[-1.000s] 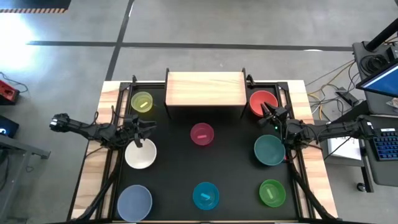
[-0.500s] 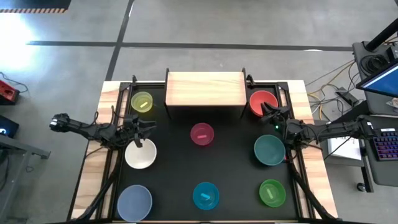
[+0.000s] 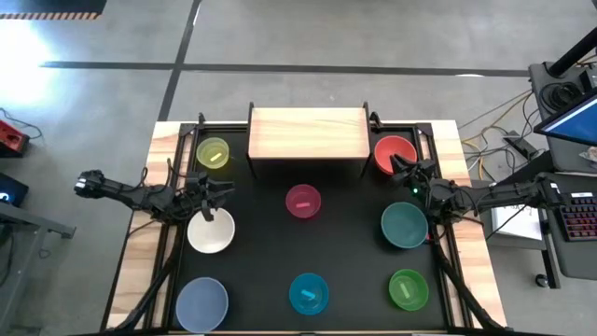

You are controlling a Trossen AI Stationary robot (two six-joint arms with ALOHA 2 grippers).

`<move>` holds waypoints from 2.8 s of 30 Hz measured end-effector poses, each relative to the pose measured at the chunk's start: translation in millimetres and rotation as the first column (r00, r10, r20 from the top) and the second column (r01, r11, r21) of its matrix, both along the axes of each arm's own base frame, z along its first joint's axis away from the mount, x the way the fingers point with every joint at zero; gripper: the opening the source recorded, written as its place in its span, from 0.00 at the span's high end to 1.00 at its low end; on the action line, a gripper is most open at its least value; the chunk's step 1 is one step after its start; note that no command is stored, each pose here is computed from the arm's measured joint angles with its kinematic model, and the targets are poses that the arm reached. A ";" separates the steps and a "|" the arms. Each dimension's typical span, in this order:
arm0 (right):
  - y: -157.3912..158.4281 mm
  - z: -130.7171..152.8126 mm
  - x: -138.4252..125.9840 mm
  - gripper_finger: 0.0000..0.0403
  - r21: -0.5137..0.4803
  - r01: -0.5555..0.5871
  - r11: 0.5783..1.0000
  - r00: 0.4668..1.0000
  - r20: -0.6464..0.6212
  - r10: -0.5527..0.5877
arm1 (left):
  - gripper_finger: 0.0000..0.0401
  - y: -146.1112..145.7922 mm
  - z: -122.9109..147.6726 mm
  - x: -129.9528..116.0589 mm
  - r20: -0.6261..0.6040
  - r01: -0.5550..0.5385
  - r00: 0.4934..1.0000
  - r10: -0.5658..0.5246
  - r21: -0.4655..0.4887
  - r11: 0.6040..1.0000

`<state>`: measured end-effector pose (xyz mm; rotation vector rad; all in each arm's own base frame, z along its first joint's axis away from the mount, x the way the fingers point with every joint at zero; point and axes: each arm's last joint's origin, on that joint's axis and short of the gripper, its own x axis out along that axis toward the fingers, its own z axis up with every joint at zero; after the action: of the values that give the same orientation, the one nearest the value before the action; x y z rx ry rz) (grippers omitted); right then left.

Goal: Place and stack bowls onto a shelf
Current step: Put the orange bowl on the shelf

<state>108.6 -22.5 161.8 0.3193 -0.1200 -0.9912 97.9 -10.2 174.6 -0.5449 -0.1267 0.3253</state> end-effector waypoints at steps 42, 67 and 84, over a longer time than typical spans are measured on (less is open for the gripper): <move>0.3 3.0 0.7 0.80 -0.035 -0.021 0.999 1.000 -0.019 0.020 | 0.62 0.0 0.1 0.0 0.001 0.000 1.000 0.000 0.000 1.000; 2.0 3.1 3.2 0.80 0.036 -0.111 0.993 0.990 0.085 0.108 | 0.62 4.8 2.0 -2.2 -0.009 -0.177 0.984 0.177 0.062 0.982; 4.9 39.2 9.1 0.80 -0.077 -0.248 0.966 0.962 0.099 0.255 | 0.62 5.8 17.5 -4.7 0.085 -0.220 0.974 0.208 0.163 0.962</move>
<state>117.7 -17.6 201.0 0.3207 -0.2044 -0.7158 93.2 -4.4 192.1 -0.3714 -0.2779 0.5025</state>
